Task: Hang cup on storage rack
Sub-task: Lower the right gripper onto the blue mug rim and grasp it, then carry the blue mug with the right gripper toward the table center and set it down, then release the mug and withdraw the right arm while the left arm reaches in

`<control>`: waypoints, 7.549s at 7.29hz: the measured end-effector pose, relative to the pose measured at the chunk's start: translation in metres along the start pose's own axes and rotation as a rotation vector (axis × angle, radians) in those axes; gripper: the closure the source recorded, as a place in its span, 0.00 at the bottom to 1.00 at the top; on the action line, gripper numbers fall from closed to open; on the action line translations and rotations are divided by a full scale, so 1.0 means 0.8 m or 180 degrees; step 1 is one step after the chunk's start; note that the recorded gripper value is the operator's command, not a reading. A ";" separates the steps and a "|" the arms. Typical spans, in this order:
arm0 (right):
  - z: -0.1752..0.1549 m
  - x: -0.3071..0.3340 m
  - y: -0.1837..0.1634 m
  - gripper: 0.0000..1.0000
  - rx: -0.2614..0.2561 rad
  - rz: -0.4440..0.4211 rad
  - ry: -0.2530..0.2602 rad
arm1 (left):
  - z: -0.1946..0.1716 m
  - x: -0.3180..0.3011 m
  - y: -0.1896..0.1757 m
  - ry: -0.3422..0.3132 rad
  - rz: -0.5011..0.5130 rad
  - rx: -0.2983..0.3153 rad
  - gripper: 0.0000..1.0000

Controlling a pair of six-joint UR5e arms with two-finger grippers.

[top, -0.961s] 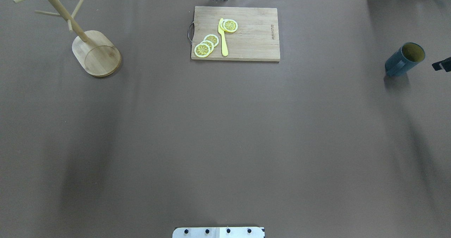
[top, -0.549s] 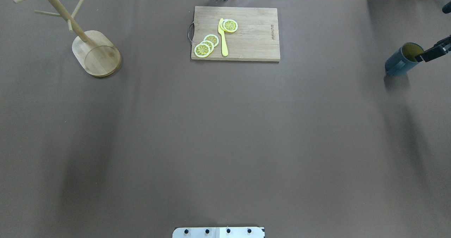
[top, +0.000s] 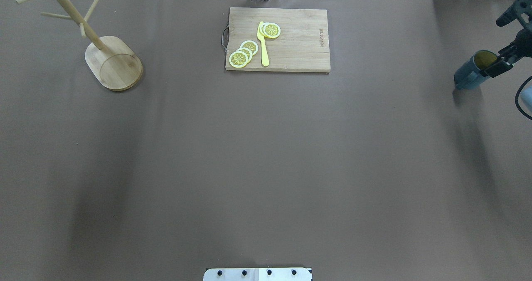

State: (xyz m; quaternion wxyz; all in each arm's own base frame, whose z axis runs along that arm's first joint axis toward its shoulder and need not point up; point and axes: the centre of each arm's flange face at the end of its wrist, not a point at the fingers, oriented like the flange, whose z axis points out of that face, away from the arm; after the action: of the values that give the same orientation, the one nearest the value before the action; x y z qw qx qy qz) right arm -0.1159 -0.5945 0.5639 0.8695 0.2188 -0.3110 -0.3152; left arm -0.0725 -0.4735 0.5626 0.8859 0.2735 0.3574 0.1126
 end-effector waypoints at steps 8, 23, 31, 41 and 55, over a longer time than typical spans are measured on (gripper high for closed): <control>0.038 -0.011 0.000 0.50 -0.0184 -0.0602 0.0059 | 0.000 0.000 0.009 0.0002 -0.0011 -0.0019 0.01; -0.058 -0.151 -0.146 1.00 0.0079 0.0864 -0.0050 | 0.001 0.000 0.009 0.0004 -0.0020 -0.0022 0.01; -0.085 -0.587 -0.312 1.00 -0.0135 0.2328 0.0005 | 0.000 0.001 0.008 0.0004 -0.0095 -0.0010 0.01; -0.031 -0.760 -0.470 1.00 -0.0443 0.2943 0.0231 | 0.003 -0.001 0.015 -0.0001 -0.0094 0.0006 0.01; -0.076 -0.392 -0.403 0.00 -0.0156 0.2232 0.0073 | 0.014 0.096 -0.030 0.0413 -0.0189 0.0573 0.01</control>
State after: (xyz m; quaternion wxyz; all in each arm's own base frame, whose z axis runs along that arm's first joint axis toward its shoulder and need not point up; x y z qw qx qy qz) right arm -0.3981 -0.5966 0.2083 0.9333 0.0813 -0.3498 -0.0022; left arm -0.0092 -0.4677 0.5122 0.8357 0.3334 0.4306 0.0713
